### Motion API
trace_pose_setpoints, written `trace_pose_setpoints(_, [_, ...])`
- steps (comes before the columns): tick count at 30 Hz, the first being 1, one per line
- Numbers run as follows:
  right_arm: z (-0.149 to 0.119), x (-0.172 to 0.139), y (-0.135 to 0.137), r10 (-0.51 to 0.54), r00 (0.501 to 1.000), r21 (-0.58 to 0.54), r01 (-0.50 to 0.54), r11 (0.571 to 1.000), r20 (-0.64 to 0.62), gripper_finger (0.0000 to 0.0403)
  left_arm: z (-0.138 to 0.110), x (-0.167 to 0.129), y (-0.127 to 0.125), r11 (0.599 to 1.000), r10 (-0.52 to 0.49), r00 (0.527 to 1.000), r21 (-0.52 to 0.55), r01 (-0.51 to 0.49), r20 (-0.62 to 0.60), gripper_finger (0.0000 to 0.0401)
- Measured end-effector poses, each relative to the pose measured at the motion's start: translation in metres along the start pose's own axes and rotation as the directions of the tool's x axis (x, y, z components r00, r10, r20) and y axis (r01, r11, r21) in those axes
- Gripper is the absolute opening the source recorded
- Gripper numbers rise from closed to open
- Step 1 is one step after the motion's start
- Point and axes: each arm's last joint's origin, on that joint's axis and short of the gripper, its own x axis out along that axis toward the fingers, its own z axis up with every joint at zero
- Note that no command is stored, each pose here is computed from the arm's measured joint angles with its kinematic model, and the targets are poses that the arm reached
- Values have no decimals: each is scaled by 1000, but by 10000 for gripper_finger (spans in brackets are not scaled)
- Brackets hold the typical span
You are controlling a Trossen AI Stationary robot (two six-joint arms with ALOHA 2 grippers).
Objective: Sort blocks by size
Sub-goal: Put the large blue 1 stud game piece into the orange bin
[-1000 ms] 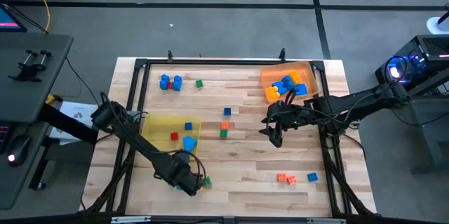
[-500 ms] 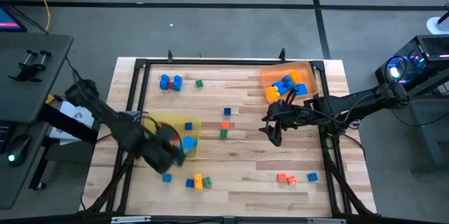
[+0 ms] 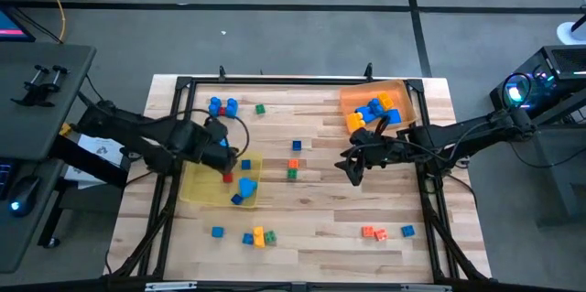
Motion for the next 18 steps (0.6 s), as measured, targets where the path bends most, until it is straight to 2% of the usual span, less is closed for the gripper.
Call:
trace_pose_setpoints(5, [3,0,3,29,999,57,-30,998,28,211,4,-3,-17,985,-160,984,84,153,78,66])
trace_pose_setpoints(8, [9,-2,7,76,993,72,-83,994,91,211,19,-5,-28,961,-271,943,117,252,195,66])
trace_pose_setpoints(10, [19,-10,12,138,972,63,-152,986,189,211,41,-6,-33,939,-342,889,139,313,305,66])
trace_pose_setpoints(13, [45,-41,20,216,905,-4,-230,973,366,211,86,1,-39,898,-438,785,177,402,439,66])
trace_pose_setpoints(15, [60,-65,21,223,861,-47,-227,973,458,211,117,15,-44,870,-489,719,215,444,494,66])
trace_pose_setpoints(18, [77,-102,22,204,790,-92,-185,978,578,211,165,45,-54,807,-575,598,268,526,559,66])
